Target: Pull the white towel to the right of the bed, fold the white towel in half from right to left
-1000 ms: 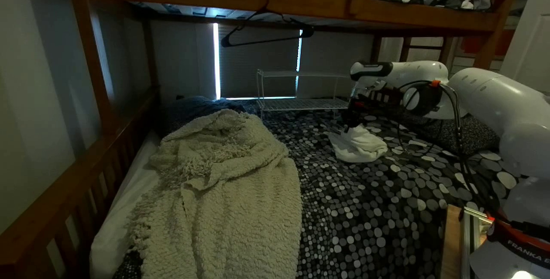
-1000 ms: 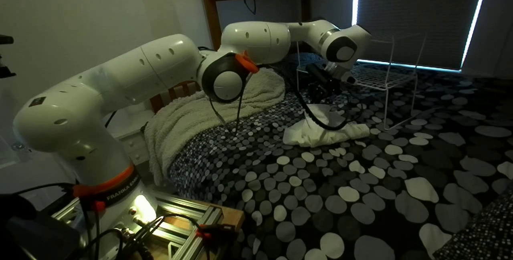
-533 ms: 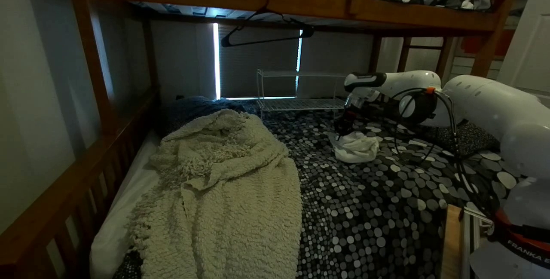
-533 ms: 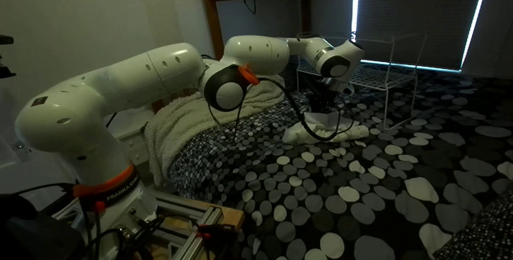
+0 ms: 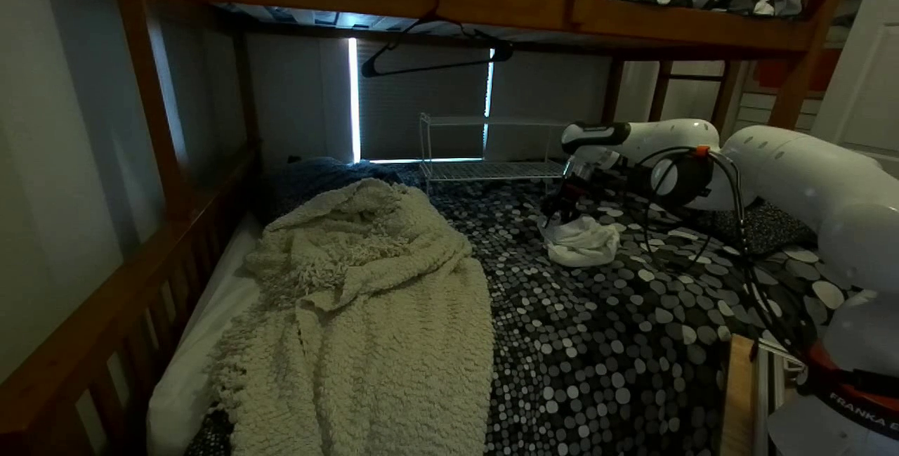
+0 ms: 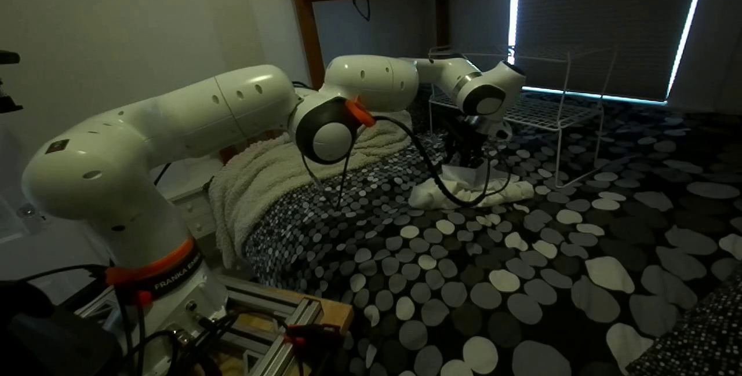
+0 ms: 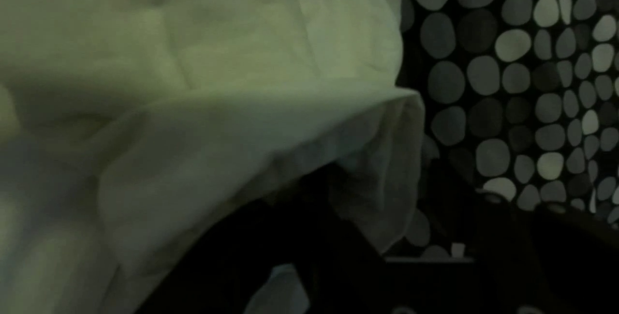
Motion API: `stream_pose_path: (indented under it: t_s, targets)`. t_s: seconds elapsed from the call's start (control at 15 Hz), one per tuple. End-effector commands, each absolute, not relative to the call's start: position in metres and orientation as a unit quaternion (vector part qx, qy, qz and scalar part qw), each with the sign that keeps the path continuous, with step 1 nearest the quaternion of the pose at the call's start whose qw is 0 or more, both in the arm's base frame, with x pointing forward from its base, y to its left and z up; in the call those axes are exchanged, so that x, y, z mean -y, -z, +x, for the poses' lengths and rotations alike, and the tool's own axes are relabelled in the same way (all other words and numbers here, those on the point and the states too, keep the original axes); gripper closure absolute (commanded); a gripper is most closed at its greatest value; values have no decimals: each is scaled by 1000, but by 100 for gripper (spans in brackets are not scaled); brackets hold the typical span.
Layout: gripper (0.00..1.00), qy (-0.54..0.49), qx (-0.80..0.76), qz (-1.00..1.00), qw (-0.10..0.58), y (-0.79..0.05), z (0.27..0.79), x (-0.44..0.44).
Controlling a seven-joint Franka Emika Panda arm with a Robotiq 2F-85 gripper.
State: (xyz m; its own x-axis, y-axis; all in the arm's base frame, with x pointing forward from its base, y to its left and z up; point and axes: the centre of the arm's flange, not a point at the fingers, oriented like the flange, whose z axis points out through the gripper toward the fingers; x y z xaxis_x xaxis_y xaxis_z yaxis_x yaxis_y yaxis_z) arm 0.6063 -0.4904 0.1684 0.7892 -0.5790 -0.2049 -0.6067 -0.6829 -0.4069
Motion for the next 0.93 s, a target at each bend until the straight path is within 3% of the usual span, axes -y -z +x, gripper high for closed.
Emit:
stream_pose_path:
  t_s: [0.0, 0.07, 0.13, 0.53, 0.8, 0.87]
  targets:
    - [11, -14, -310, -921, 234, -210, 558, 446]
    - [2, 0, -294, -929, 227, -221, 559, 449]
    - [0, 9, -278, -936, 218, -232, 559, 451]
    - [0, -11, -212, -966, 151, -286, 541, 476]
    - [0, -97, -132, -965, 207, -291, 505, 479]
    - [0, -70, -166, -964, 196, -299, 562, 514]
